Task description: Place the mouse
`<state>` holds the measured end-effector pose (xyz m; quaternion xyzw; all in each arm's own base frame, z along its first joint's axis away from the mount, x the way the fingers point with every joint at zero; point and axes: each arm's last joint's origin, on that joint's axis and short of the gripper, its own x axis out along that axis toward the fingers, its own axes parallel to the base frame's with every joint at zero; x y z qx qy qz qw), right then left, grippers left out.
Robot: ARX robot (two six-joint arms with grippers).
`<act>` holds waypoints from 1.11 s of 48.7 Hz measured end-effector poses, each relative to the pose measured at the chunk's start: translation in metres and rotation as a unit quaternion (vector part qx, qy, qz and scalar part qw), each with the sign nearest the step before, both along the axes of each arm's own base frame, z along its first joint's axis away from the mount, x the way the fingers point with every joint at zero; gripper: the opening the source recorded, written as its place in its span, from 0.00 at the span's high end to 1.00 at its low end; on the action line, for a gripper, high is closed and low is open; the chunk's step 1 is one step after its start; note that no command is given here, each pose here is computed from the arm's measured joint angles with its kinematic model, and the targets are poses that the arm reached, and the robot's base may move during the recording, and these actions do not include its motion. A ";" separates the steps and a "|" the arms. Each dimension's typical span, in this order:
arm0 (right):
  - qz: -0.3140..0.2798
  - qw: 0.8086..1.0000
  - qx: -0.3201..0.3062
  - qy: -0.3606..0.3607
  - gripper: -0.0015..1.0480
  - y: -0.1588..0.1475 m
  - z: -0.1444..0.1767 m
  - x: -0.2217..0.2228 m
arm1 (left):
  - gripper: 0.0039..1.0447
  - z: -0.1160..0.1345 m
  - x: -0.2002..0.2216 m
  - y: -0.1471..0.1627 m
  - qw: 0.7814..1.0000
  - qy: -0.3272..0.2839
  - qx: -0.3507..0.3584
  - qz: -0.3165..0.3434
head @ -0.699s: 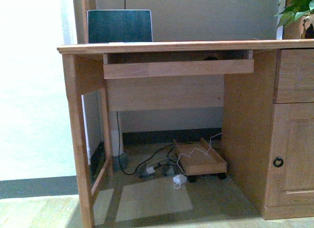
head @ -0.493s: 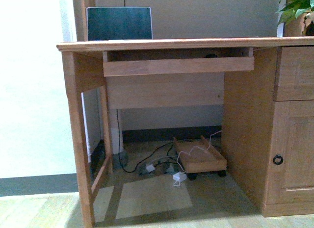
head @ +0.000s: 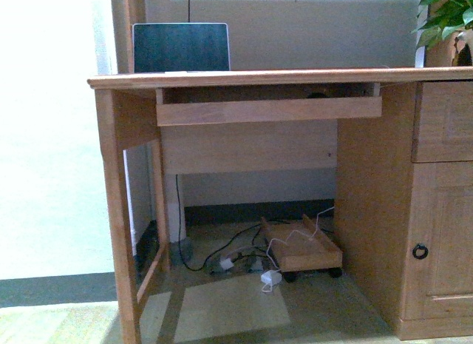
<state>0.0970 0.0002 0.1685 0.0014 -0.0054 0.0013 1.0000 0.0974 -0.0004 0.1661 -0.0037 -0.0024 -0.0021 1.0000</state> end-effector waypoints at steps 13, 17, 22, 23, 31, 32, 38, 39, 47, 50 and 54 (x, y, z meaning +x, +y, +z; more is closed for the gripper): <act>0.000 1.000 0.000 0.000 0.07 0.000 0.000 0.000 | 0.07 0.000 0.000 0.000 1.000 0.000 0.000 0.000; 0.000 1.000 0.000 0.000 0.07 0.000 0.000 0.000 | 0.07 0.000 0.000 0.000 1.000 0.000 0.000 0.000; 0.000 1.000 0.000 0.000 0.07 0.000 0.000 0.000 | 0.07 0.000 0.000 0.000 1.000 0.000 0.000 0.000; 0.000 1.000 0.000 0.000 0.07 0.000 0.000 0.000 | 0.07 0.000 0.000 0.000 1.000 0.000 0.000 0.000; 0.000 1.000 0.000 0.000 0.07 0.000 0.000 0.000 | 0.07 0.000 0.000 0.000 1.000 0.000 0.000 0.000; 0.000 1.000 0.000 0.000 0.07 0.000 0.000 0.000 | 0.07 0.000 0.000 0.000 1.000 0.000 0.000 0.000; 0.000 1.000 0.000 0.000 0.07 0.000 0.000 0.000 | 0.07 0.000 0.000 0.000 1.000 0.000 0.000 0.000; 0.000 1.000 0.000 0.000 0.07 0.000 0.000 0.000 | 0.07 0.000 0.000 0.000 1.000 0.000 0.000 0.000; 0.000 1.000 0.000 0.000 0.07 0.000 0.000 0.000 | 0.07 0.000 0.000 0.000 1.000 0.000 0.000 0.000; 0.000 1.000 0.000 0.000 0.07 0.000 0.000 0.000 | 0.07 0.000 0.000 0.000 1.000 0.000 0.000 0.000; 0.000 1.000 0.000 0.000 0.07 0.000 0.000 0.000 | 0.07 0.000 0.000 0.000 1.000 0.000 0.000 0.000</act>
